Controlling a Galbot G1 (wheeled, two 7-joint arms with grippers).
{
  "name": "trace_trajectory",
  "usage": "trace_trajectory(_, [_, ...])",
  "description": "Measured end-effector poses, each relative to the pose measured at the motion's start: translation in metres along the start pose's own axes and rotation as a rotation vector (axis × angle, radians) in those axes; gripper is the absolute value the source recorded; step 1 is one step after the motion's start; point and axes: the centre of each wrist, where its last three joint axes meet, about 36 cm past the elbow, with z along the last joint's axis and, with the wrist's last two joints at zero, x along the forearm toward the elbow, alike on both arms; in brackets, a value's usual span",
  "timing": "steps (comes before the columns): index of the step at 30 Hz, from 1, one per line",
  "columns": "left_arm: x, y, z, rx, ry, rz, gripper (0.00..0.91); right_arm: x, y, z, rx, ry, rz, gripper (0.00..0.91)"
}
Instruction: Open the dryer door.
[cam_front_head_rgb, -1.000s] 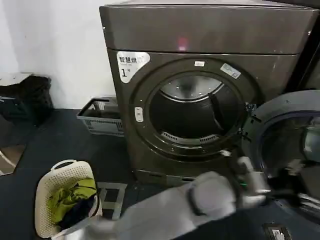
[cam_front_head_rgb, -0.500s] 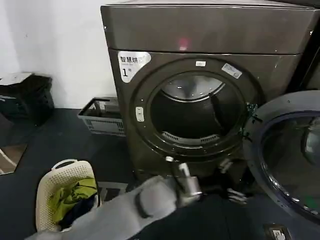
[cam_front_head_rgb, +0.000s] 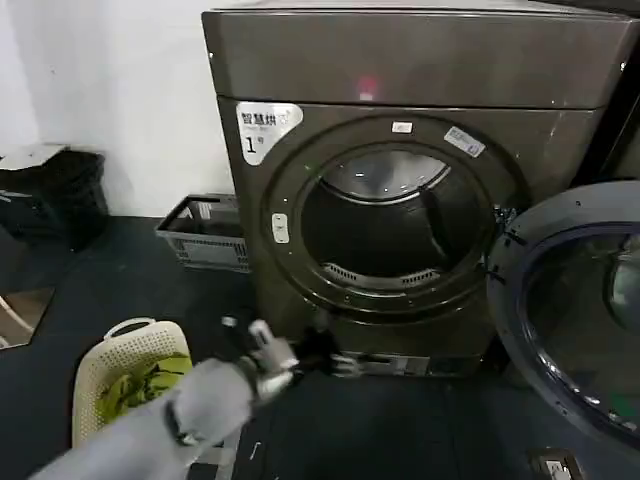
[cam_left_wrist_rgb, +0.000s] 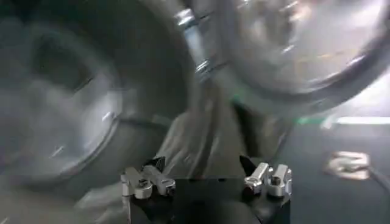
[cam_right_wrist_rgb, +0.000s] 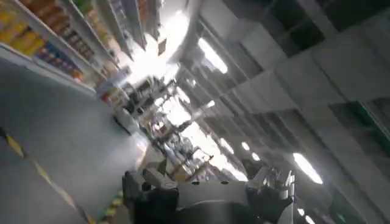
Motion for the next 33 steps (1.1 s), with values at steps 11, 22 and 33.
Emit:
trace_trajectory(11, [0.043,0.056,-0.010,0.226,0.210,-0.201,0.907,-0.010,-0.005,0.016,0.005,0.020,0.007,0.907])
trace_trajectory(22, [0.057,0.098,-0.006,0.414,0.322,-0.318,0.907,-0.005,0.009,0.022,-0.016,0.009,-0.030,0.907])
trace_trajectory(33, [0.069,0.132,-0.010,0.781,0.495,-0.414,0.907,0.002,0.021,0.023,-0.034,-0.018,-0.070,0.907])
